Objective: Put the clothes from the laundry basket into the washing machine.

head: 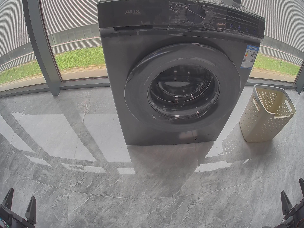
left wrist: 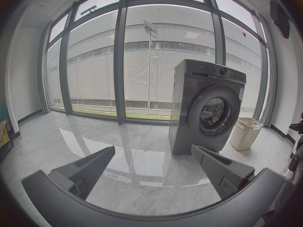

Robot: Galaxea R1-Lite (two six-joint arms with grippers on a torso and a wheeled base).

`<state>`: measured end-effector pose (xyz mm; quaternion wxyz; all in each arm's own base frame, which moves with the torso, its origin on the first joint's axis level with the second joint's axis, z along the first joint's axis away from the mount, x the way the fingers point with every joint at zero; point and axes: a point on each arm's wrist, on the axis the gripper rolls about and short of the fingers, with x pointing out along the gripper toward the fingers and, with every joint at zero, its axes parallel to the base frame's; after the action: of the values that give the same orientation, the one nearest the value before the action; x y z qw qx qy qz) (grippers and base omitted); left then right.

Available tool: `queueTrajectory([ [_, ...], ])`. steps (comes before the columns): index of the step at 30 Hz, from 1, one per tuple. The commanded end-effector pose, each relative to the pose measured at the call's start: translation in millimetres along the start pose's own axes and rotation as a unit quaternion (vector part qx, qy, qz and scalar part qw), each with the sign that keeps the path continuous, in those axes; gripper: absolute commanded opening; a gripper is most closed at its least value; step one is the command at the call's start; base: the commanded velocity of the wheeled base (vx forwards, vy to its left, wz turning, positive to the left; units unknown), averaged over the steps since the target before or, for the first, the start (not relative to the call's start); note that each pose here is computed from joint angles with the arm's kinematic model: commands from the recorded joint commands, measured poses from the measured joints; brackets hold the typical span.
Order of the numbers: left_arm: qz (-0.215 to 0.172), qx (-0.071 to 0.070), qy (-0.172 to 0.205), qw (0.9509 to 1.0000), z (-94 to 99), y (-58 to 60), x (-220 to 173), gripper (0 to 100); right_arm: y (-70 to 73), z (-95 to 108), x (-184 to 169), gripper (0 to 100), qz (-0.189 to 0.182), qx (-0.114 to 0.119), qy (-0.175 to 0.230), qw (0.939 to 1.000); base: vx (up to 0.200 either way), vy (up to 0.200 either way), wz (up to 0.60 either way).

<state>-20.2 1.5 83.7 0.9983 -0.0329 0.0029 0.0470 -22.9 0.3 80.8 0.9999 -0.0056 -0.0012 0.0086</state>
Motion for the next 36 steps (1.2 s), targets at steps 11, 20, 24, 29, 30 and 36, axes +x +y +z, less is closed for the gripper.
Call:
queueTrajectory([
  [11, -0.043, 0.035, -0.002, 0.9984, -8.0, -0.7, -2.5, 100, 0.0, -4.7, 1.2, 100, 0.001, 0.000, 0.007, 1.0000, 0.000, 0.000, 0.00],
  [20, -0.038, 0.027, -0.002, 0.9989, -8.3, -0.5, -2.5, 100, 0.1, -4.7, 1.2, 100, 0.001, 0.002, 0.007, 1.0000, -0.067, -0.133, 0.00],
  [24, -0.038, 0.028, -0.002, 0.9989, -8.3, -0.5, -2.5, 100, -0.1, -4.5, 1.2, 100, -0.002, 0.006, 0.007, 1.0000, 0.000, -0.200, 0.00],
  [29, -0.039, 0.031, -0.002, 0.9988, -8.3, -0.5, -2.5, 100, -0.6, 43.5, -12.4, 100, 0.009, 0.031, -0.082, 0.9961, 0.000, -0.200, 0.00],
  [30, -0.039, 0.031, -0.002, 0.9988, -8.3, -0.5, -2.5, 100, -0.5, 49.2, -12.0, 100, 0.022, 0.032, -0.075, 0.9964, 0.000, 0.000, 0.00],
  [36, -0.038, 0.028, -0.002, 0.9989, -8.3, -0.5, -2.5, 100, 4.4, 41.4, 6.5, 100, 0.210, 0.039, 0.034, 0.9764, 0.033, 0.000, 0.00],
])
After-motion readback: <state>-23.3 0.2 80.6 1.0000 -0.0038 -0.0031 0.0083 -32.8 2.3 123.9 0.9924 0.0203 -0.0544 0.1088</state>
